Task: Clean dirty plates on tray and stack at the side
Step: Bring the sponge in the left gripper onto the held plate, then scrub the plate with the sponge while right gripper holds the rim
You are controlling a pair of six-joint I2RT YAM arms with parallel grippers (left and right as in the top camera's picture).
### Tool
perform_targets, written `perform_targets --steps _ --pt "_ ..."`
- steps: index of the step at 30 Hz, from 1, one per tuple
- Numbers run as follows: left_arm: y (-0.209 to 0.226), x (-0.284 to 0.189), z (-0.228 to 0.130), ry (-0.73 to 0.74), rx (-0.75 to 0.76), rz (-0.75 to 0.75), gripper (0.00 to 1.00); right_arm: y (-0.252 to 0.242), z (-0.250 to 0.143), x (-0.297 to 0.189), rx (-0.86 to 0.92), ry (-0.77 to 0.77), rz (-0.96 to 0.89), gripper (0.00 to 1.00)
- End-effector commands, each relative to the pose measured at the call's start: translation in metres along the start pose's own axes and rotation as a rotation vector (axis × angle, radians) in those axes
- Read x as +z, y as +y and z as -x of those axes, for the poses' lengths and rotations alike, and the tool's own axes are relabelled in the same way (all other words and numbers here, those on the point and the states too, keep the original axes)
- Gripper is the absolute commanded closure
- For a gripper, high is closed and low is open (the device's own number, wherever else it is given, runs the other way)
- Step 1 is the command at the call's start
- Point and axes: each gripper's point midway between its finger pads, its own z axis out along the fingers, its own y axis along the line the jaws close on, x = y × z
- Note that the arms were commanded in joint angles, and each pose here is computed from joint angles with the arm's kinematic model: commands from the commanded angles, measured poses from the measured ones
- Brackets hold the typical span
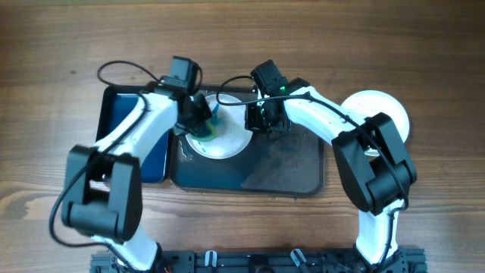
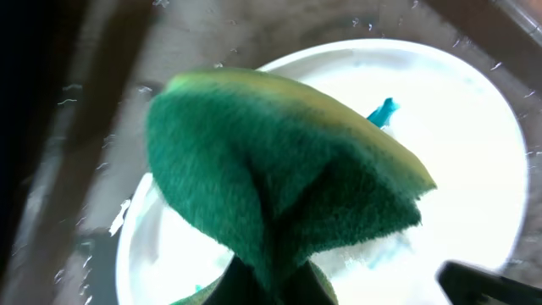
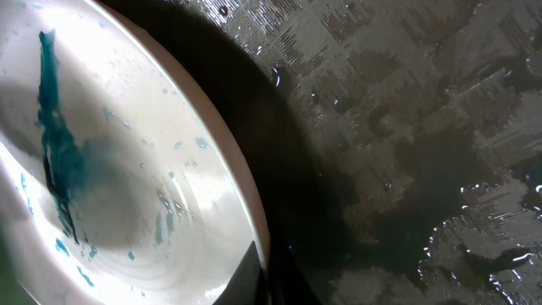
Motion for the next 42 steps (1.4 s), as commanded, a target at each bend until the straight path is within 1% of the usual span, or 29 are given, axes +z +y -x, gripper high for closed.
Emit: perform_targets --steps 1,4,6,8,9,11,13,14,15,16,17,18,20,21,22,23,25,28,30,31,32,33,34,35,37,38,39,40,42 --pt "0.003 0.025 -0.006 0.027 0.146 0.023 0.96 -0.002 -0.001 0.01 0.007 0.019 -0.007 0.96" --pt "0.009 0.043 -0.009 0.053 0.196 0.047 0.96 -0.002 -0.001 0.01 0.007 0.019 -0.007 0.96" --pt "0.006 0.052 -0.01 0.065 0.257 0.024 0.96 -0.002 -0.001 0.01 0.007 0.018 -0.006 0.96" --pt "-0.019 0.051 -0.02 0.106 0.392 -0.125 0.96 -0.002 0.0 0.01 0.006 0.016 -0.005 0.96" --pt "-0.037 0.047 -0.028 0.131 0.469 -0.243 0.96 -0.002 0.0 0.01 0.006 0.015 -0.004 0.96" --pt "-0.068 0.034 -0.042 0.168 0.554 -0.457 0.96 -0.001 0.001 0.01 0.006 0.012 -0.003 0.96" --pt "-0.082 0.027 -0.043 0.165 0.569 -0.542 0.96 -0.001 0.001 0.01 0.007 0.012 -0.003 0.96" --pt "-0.083 0.027 -0.041 0.156 0.572 -0.546 0.96 -0.001 0.001 0.01 0.008 0.012 -0.003 0.96" --pt "-0.083 0.028 -0.039 0.145 0.574 -0.537 0.96 -0.001 0.001 0.01 0.009 0.012 -0.002 0.96" --pt "-0.077 0.032 -0.033 0.124 0.565 -0.49 0.96 -0.001 0.001 0.01 0.009 0.012 -0.003 0.96" --pt "-0.067 0.039 -0.023 0.094 0.521 -0.4 0.96 -0.001 0.001 0.01 0.009 0.012 -0.003 0.96" --pt "-0.044 0.049 -0.005 0.031 0.42 -0.234 0.96 -0.001 0.001 0.01 0.006 0.013 -0.003 0.96" --pt "-0.003 0.053 0.023 -0.086 0.25 0.025 0.96 -0.002 0.001 0.01 0.005 0.013 -0.003 0.96" --pt "0.03 0.047 0.039 -0.179 0.116 0.21 0.96 -0.002 0.0 0.01 -0.001 0.016 -0.004 0.96" --pt "0.048 0.041 0.042 -0.221 0.044 0.305 0.96 -0.002 0.0 0.01 -0.001 0.016 -0.004 0.96" --pt "0.057 0.039 0.042 -0.233 0.004 0.348 0.96 -0.002 0.0 0.01 -0.001 0.017 -0.003 0.96" --pt "0.062 0.039 0.03 -0.19 -0.036 0.36 0.96 -0.002 0.001 0.009 -0.002 0.018 0.003 0.96" --pt "0.048 0.047 -0.002 -0.026 -0.033 0.268 0.96 -0.001 0.001 0.008 0.001 0.023 0.019 0.96" --pt "0.024 0.05 -0.028 0.117 0.03 0.129 0.96 0.0 0.001 0.008 -0.001 0.03 0.028 0.96" --pt "0.004 0.05 -0.042 0.19 0.101 0.018 0.96 0.001 0.0 0.008 -0.012 0.035 0.037 0.96" --pt "-0.03 0.044 -0.063 0.289 0.242 -0.188 0.96 0.001 0.0 0.007 -0.014 0.04 0.046 0.96" --pt "-0.047 0.038 -0.073 0.326 0.318 -0.296 0.96 0.001 0.0 0.007 -0.013 0.042 0.047 0.96" --pt "-0.058 0.034 -0.078 0.336 0.367 -0.36 0.96 0.001 0.0 0.007 -0.013 0.043 0.051 0.96" --pt "-0.061 0.035 -0.076 0.319 0.382 -0.366 0.96 0.001 0.0 0.007 -0.012 0.044 0.051 0.96" --pt "-0.059 0.041 -0.064 0.257 0.379 -0.32 0.96 0.001 0.0 0.007 -0.013 0.043 0.051 0.96" --pt "-0.052 0.047 -0.051 0.201 0.33 -0.247 0.96 0.001 0.0 0.007 -0.013 0.043 0.051 0.96" --pt "-0.037 0.052 -0.035 0.136 0.258 -0.144 0.96 0.001 0.0 0.007 -0.013 0.043 0.051 0.96" --pt "0.004 0.054 -0.004 -0.022 0.071 0.102 0.96 0.001 0.0 0.007 -0.013 0.043 0.051 0.96" --pt "0.043 0.044 0.015 -0.163 -0.116 0.301 0.96 0.001 0.0 0.007 -0.014 0.043 0.051 0.96"
